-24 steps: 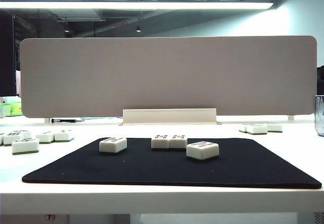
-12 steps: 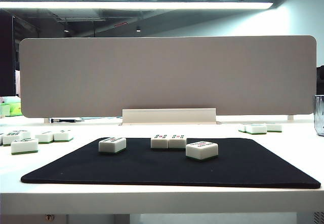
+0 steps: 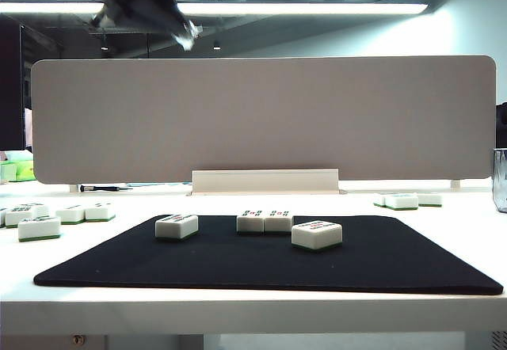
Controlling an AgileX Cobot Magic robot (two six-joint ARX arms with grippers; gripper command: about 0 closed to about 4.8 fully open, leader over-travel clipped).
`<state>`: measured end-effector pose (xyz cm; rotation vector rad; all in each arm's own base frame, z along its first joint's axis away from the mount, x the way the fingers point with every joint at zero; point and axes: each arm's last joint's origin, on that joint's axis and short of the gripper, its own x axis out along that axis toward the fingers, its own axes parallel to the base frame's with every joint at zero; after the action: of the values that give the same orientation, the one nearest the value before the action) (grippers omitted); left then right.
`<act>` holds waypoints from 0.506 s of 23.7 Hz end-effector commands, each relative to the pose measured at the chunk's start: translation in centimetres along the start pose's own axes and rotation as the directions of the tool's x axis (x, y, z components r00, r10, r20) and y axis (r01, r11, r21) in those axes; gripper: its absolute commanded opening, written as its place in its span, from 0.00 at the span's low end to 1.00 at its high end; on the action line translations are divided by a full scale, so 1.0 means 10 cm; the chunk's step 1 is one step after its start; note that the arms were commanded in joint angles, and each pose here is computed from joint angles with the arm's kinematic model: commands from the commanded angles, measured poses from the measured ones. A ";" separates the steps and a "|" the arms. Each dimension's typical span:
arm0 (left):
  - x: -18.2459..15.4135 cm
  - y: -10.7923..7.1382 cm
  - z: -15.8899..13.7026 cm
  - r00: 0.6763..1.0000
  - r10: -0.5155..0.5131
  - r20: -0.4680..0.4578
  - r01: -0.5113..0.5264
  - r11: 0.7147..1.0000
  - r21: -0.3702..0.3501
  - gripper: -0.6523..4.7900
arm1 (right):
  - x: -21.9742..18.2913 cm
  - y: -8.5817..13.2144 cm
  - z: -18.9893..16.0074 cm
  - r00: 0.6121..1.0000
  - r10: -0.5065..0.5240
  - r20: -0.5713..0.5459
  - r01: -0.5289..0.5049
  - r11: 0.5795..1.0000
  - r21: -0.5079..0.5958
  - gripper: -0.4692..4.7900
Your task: Arrange four mahjong tiles into a neat stack, creating two layers of paired tiles.
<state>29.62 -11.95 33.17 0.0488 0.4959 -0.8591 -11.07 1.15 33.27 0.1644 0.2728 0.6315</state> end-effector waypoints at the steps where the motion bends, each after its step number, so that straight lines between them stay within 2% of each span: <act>1: 0.18 -0.10 -0.04 0.998 -0.029 -0.051 0.033 0.995 0.092 0.11 | -0.03 0.01 -0.01 1.000 0.002 0.022 -0.002 1.000 -0.015 0.09; 2: 0.27 -0.14 -0.08 0.997 -0.022 -0.080 0.033 0.989 0.141 0.11 | -0.02 0.01 -0.01 1.000 0.002 0.022 -0.001 1.000 -0.020 0.09; 6: 0.52 -0.30 -0.18 0.988 -0.006 -0.154 0.043 0.970 0.238 0.15 | -0.02 0.01 -0.01 1.000 0.002 0.022 -0.001 1.000 -0.022 0.09; 9: 0.72 -0.41 -0.28 0.978 -0.011 -0.210 0.074 0.953 0.294 0.28 | -0.02 0.01 -0.01 1.000 -0.006 0.022 0.007 1.000 -0.022 0.09; 12: 0.92 -0.52 -0.40 0.963 -0.042 -0.267 0.127 0.943 0.309 0.43 | -0.02 0.01 -0.01 1.000 -0.009 0.022 0.009 1.000 -0.022 0.09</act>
<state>29.38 -20.54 26.64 0.4266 0.5993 -1.0032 -11.05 1.13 33.26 0.1601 0.2718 0.6248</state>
